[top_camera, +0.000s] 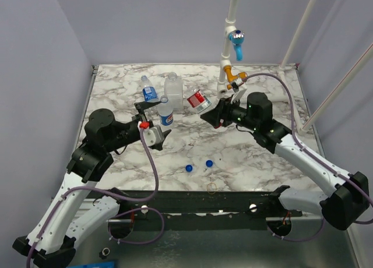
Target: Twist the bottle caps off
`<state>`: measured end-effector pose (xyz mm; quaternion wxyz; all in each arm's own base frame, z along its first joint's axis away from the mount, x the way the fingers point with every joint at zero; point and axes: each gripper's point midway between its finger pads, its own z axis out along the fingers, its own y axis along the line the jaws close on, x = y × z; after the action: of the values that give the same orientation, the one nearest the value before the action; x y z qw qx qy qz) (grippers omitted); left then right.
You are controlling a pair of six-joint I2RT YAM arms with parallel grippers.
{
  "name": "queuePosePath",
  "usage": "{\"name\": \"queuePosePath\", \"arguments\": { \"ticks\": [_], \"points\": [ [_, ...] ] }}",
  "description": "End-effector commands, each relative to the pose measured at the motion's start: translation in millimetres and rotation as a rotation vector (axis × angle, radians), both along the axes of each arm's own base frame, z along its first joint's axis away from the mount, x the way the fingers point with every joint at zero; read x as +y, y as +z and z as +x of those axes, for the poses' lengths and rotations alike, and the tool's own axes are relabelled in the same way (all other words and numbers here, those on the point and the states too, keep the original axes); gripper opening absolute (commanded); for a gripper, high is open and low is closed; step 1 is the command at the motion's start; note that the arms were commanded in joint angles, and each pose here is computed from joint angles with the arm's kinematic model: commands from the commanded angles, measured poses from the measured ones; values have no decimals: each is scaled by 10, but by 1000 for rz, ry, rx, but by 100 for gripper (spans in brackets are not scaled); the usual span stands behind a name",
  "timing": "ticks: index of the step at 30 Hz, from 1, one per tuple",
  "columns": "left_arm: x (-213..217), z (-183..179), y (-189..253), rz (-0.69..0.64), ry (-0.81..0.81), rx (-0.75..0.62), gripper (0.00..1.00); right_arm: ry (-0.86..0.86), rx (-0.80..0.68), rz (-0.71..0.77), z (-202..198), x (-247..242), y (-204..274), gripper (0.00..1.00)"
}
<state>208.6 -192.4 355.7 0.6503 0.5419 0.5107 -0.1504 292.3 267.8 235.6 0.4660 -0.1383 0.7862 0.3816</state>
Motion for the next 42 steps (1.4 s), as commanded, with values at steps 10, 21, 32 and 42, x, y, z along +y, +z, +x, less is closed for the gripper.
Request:
{"name": "queuePosePath", "arguments": {
  "ticks": [10, 21, 32, 42],
  "points": [
    [-118, -71, 147, 364, -236, -861, 98, 280, 14, 50, -550, 458, 1106, 56],
    [-146, 17, 201, 449, -204, -1113, 98, 312, 70, -34, -555, 821, 1195, 56],
    [-110, 175, 113, 517, -154, -1129, 98, 303, 51, -211, -704, 1078, 985, 56],
    [-56, 269, 5, 559, -124, -1080, 97, 268, -23, -389, -756, 1121, 827, 56]
  ]
}}
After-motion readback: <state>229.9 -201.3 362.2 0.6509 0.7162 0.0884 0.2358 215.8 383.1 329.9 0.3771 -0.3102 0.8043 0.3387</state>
